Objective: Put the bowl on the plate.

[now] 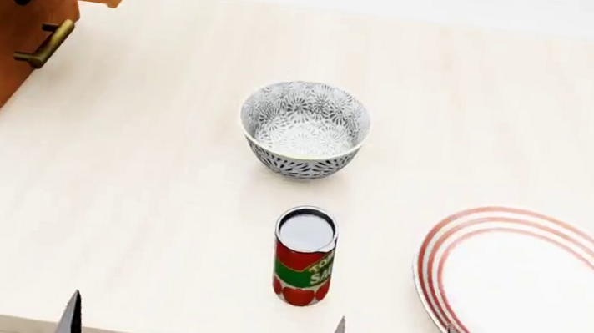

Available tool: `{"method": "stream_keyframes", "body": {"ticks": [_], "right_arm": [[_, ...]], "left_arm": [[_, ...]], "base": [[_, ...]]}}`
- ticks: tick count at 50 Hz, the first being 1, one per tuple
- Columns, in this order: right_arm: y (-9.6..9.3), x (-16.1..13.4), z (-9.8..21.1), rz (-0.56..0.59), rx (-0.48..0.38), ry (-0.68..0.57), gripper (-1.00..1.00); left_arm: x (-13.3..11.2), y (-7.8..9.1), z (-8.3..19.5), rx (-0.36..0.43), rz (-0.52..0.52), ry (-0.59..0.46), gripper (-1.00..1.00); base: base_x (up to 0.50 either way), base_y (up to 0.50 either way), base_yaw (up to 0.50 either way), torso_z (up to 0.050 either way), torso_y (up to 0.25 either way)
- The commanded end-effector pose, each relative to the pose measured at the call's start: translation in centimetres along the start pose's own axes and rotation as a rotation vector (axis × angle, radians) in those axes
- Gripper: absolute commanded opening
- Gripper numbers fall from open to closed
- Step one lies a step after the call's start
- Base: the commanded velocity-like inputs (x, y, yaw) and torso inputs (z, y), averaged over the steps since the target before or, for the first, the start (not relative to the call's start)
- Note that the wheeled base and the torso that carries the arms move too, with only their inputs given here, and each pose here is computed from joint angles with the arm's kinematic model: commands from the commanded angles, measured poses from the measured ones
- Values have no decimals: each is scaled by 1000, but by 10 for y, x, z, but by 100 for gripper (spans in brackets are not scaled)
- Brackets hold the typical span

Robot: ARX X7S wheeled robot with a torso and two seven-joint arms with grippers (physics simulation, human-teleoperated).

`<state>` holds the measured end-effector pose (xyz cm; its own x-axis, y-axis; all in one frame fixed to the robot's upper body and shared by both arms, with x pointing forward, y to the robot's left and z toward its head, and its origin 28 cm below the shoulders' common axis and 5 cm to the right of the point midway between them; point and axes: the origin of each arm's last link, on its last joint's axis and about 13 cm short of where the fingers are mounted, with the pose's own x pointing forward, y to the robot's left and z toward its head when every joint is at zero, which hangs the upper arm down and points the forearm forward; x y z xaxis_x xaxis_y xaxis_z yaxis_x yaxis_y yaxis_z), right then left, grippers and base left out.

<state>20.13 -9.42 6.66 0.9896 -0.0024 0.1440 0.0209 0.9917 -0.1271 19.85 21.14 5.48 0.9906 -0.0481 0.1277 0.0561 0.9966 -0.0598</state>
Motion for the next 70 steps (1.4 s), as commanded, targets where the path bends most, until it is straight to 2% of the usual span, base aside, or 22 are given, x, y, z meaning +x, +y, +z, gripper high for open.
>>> {"method": "stream_keyframes", "body": {"ticks": [1, 11, 19, 33, 64, 70], "right_arm": [[-4, -8, 55, -6, -57, -145, 100], [-6, -17, 92, -7, -74, -238, 100], [-10, -22, 106, -32, -87, -273, 100], [-13, -26, 114, -55, -91, -302, 100], [-13, -26, 114, -73, -70, -300, 100], [-13, -25, 114, -69, -72, -293, 100]], "left_arm": [[-10, -3, 49, 4, -21, -137, 100], [-23, -4, 91, -25, -22, -240, 100], [-29, -6, 106, -21, -33, -277, 100], [-35, -7, 117, -24, -46, -306, 100], [-39, -10, 120, -27, -63, -310, 100], [-38, -10, 120, -30, -62, -309, 100]], "base": [[0, 0, 0, 0, 0], [0, 0, 0, 0, 0], [0, 0, 0, 0, 0], [26, 0, 0, 0, 0], [496, 0, 0, 0, 0], [74, 0, 0, 0, 3]]}}
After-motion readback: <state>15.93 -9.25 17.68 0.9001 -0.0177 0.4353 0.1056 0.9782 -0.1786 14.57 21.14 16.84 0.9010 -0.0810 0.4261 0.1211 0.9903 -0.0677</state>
